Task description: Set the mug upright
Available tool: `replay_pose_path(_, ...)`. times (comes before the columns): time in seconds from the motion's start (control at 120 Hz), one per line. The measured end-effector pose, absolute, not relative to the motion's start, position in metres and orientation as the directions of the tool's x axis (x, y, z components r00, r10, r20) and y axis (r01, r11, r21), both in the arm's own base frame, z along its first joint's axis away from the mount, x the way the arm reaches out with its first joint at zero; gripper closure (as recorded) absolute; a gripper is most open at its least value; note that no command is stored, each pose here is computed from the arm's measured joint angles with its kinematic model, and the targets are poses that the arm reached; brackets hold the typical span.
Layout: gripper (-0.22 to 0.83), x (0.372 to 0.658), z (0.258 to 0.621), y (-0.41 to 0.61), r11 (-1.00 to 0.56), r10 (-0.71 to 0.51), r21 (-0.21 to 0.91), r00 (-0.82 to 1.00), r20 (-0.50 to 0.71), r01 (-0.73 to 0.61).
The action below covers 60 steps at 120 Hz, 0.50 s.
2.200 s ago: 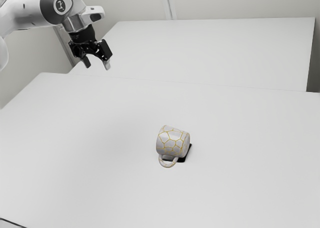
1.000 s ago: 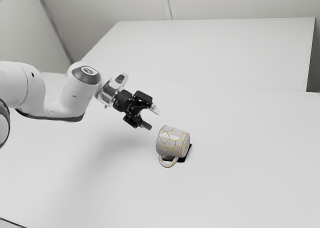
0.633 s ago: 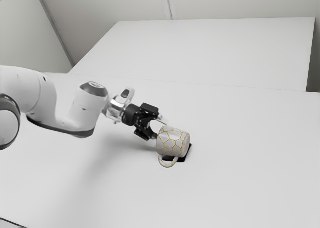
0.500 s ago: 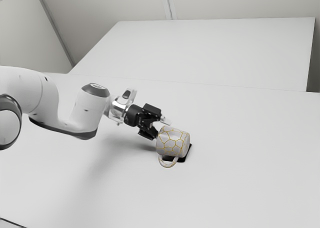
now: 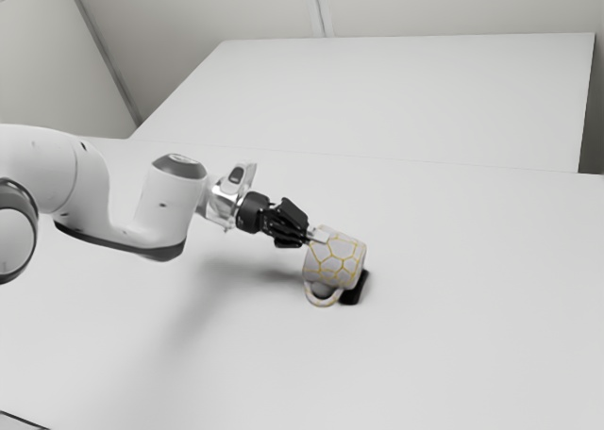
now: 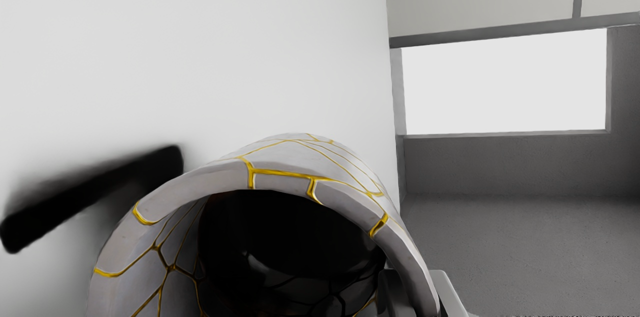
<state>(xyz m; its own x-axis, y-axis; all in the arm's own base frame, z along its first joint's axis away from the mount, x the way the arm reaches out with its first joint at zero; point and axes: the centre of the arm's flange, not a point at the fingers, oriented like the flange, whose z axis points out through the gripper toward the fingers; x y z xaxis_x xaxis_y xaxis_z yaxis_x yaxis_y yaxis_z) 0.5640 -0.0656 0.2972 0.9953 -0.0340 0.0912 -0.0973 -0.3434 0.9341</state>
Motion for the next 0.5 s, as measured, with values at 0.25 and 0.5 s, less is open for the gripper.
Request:
replay_pose_path(0.25,0.78,0.564,0.376,-0.043,-0.565,-0.202,0.776,0.959,0.198,-0.280)
replay_pose_path(0.5,0.79,0.559,0.419,-0.003,-0.841,-0.376,0.382,0.922,0.095,-0.383)
